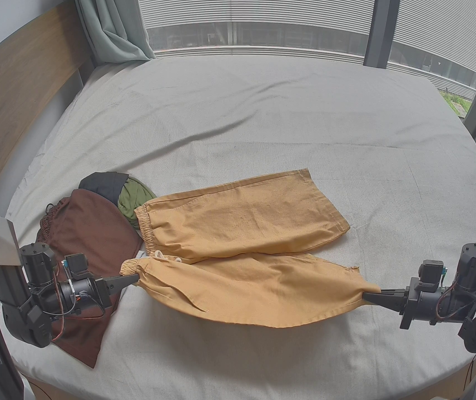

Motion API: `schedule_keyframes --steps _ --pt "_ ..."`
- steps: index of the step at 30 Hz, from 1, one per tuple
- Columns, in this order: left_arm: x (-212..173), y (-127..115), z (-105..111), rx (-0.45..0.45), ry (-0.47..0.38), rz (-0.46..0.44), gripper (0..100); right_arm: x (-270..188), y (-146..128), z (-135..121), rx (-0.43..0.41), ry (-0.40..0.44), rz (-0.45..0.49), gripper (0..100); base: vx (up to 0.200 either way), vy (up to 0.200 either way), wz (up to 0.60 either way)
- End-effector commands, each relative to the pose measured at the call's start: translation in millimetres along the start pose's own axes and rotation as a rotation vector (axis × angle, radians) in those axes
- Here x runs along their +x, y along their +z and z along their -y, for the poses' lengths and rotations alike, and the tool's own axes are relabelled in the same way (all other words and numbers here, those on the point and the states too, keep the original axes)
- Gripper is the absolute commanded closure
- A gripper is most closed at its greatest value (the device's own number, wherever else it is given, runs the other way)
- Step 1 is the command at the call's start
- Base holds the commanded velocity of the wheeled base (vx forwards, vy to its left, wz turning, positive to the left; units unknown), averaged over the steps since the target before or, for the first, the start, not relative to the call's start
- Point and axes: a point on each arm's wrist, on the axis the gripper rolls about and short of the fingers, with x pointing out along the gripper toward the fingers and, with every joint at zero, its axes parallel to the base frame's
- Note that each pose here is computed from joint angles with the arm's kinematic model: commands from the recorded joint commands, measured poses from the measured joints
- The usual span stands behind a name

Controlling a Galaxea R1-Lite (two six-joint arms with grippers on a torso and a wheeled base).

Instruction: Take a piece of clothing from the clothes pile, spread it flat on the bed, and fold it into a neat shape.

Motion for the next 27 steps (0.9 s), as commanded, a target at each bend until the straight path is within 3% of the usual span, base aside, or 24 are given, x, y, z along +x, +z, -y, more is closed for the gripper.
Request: schedule_keyframes --steps 1,18,22,27 --pt "0.0 0.6 -0.1 0.002 0.000 0.002 100 -2.1 2.1 -2.7 -0.010 0.003 0.010 100 0.000 0.000 0.00" --pt "0.6 3.1 -2.1 0.009 0.003 0.012 100 -1.0 8.6 -4.6 -0.036 0.011 0.034 100 0.000 0.000 0.00" --pt "1.6 6.1 -2.7 0.019 0.018 0.026 100 9.1 20.1 -0.5 -0.066 -0.038 0.081 100 0.000 0.000 0.00" --pt "2.0 8.0 -2.7 0.026 0.018 0.033 100 15.5 28.4 -1.5 -0.043 -0.024 0.109 100 0.000 0.000 0.00"
